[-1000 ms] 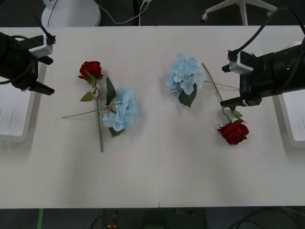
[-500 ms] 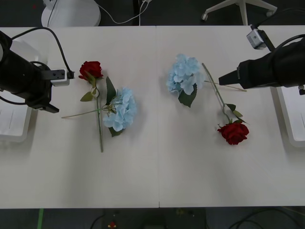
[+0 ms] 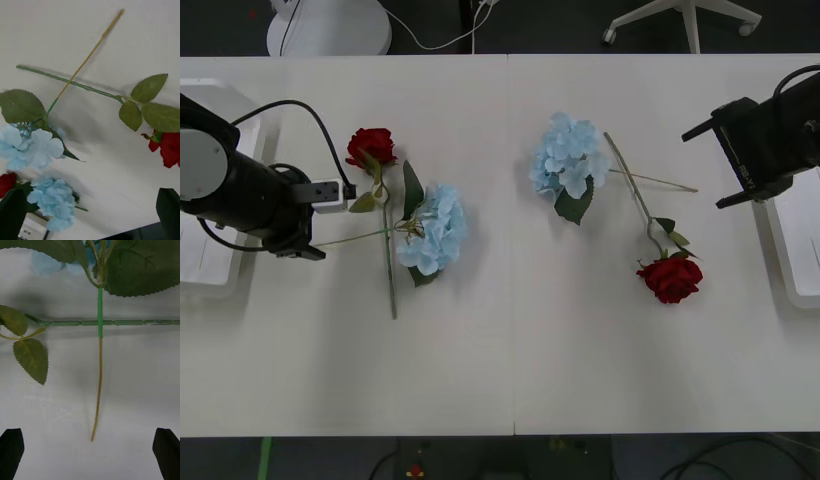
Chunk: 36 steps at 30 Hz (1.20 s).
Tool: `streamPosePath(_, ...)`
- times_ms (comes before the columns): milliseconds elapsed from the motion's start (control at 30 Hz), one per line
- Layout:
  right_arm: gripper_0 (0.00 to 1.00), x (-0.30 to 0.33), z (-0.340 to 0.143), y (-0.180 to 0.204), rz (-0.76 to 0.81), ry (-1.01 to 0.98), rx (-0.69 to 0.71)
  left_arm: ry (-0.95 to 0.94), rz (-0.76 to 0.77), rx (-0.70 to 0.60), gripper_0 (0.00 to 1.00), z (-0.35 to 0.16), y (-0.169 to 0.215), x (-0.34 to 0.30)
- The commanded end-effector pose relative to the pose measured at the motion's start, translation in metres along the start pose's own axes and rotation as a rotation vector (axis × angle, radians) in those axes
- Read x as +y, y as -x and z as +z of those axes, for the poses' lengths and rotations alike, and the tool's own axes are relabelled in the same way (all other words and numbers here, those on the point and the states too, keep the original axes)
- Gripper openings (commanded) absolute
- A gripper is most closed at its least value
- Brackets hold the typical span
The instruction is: Put the red flowers into the right box and the blue flowers into the left box
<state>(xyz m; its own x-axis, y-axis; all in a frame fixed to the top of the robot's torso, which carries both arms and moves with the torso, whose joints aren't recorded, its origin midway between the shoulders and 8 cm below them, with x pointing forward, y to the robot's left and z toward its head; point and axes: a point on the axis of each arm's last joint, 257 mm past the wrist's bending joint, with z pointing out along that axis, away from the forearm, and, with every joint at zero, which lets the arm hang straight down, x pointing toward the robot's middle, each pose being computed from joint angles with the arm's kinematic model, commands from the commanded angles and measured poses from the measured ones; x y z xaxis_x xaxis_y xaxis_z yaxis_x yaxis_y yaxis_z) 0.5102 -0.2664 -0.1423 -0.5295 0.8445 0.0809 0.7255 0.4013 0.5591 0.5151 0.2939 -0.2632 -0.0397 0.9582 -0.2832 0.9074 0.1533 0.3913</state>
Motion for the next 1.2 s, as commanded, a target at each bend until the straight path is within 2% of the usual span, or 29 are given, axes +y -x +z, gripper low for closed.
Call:
streamPosePath(33, 1.0, 0.025, -0.007, -0.01, 0.212, 0.037, 0.003, -0.009, 0.022, -0.03, 1.0, 0.018, 0.02, -0.011)
streamPosePath(67, 1.0, 0.025, -0.006, -0.011, 0.229, 0.034, 0.003, -0.01, 0.025, -0.031, 1.0, 0.019, 0.022, -0.011)
streamPosePath(100, 1.0, 0.026, -0.003, -0.016, 0.344, 0.029, 0.012, -0.011, 0.038, -0.04, 1.0, 0.024, 0.031, -0.013)
streamPosePath(267, 1.0, 0.032, 0.012, -0.031, 0.593, 0.013, 0.008, -0.028, 0.069, -0.021, 1.0, 0.042, 0.042, -0.017)
streamPosePath(367, 1.0, 0.044, 0.025, -0.044, 0.745, 0.024, 0.003, -0.047, 0.036, -0.006, 1.0, 0.056, 0.049, -0.015)
streamPosePath(533, 1.0, 0.06, 0.036, -0.052, 0.89, 0.061, -0.021, -0.051, -0.002, 0.004, 1.0, 0.071, 0.056, -0.006)
streamPosePath(567, 1.0, 0.062, 0.038, -0.051, 0.923, 0.071, -0.031, -0.051, -0.001, 0.005, 0.87, 0.073, 0.06, -0.004)
streamPosePath(633, 1.0, 0.062, 0.042, -0.049, 0.967, 0.082, -0.048, -0.045, 0.001, 0.014, 0.34, 0.076, 0.059, -0.002)
streamPosePath(667, 1.0, 0.06, 0.047, -0.047, 1.001, 0.079, -0.059, -0.035, 0.005, 0.012, 0.03, 0.078, 0.062, 0.0)
streamPosePath(700, 1.0, 0.057, 0.05, -0.044, 1.038, 0.072, -0.064, -0.022, 0.007, 0.009, 0.0, 0.079, 0.063, 0.003)
streamPosePath(900, 1.0, 0.039, 0.058, -0.027, 1.191, 0.037, -0.104, -0.012, 0.019, 0.003, 0.0, 0.077, 0.068, 0.007)
streamPosePath(1200, 1.0, 0.016, 0.077, -0.002, 1.27, 0.023, -0.156, 0.016, 0.01, -0.051, 0.0, 0.06, 0.083, 0.021)
